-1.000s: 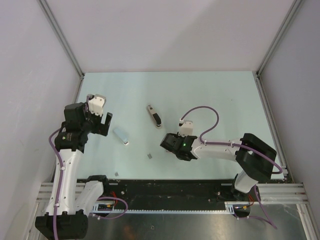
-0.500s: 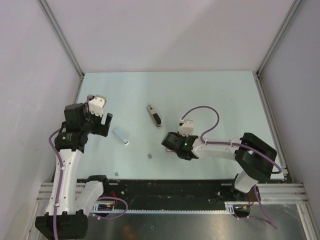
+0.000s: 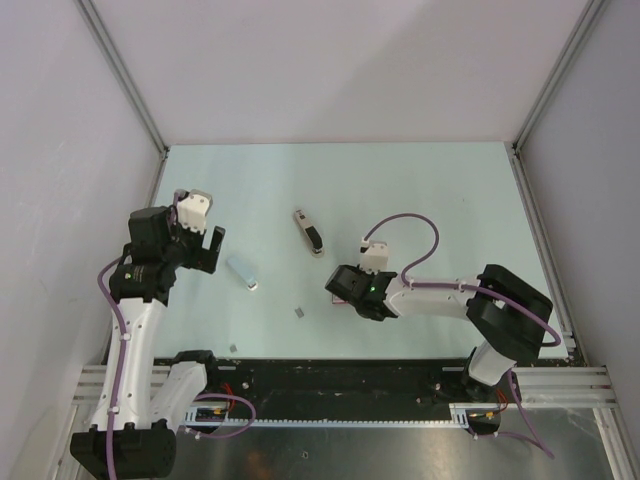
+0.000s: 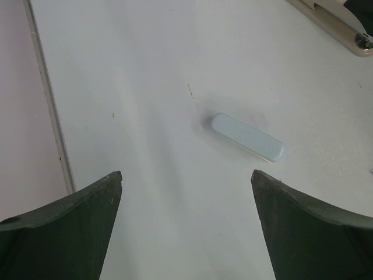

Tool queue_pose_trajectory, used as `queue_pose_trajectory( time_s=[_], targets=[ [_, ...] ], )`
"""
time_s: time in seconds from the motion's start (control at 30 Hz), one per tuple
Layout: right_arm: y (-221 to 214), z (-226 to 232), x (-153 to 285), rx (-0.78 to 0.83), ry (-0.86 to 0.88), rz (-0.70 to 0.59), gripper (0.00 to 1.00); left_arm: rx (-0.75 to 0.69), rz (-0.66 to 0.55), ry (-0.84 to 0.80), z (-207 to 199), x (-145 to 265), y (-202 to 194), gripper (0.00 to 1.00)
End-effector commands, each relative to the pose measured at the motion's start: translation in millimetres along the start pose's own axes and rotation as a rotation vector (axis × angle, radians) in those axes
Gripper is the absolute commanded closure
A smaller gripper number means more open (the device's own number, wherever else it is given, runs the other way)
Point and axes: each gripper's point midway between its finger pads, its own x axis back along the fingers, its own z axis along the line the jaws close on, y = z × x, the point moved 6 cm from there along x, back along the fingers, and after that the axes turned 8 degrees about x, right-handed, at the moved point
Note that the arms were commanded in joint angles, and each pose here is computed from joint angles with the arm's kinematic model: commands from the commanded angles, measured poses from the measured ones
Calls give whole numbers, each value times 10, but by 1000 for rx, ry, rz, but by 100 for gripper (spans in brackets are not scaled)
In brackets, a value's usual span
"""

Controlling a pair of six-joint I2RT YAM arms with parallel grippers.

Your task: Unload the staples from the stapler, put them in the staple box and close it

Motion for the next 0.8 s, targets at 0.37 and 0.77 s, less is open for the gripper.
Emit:
queue_pose_trajectory(
  time_s=[0.37, 0.77],
  targets=[
    [-9, 2, -102, 16, -7, -2, 100, 14, -14, -16, -20, 13, -17, 3],
    [7, 37, -88, 22, 22, 4, 84, 16, -11, -31, -43, 6, -46, 3]
  ],
)
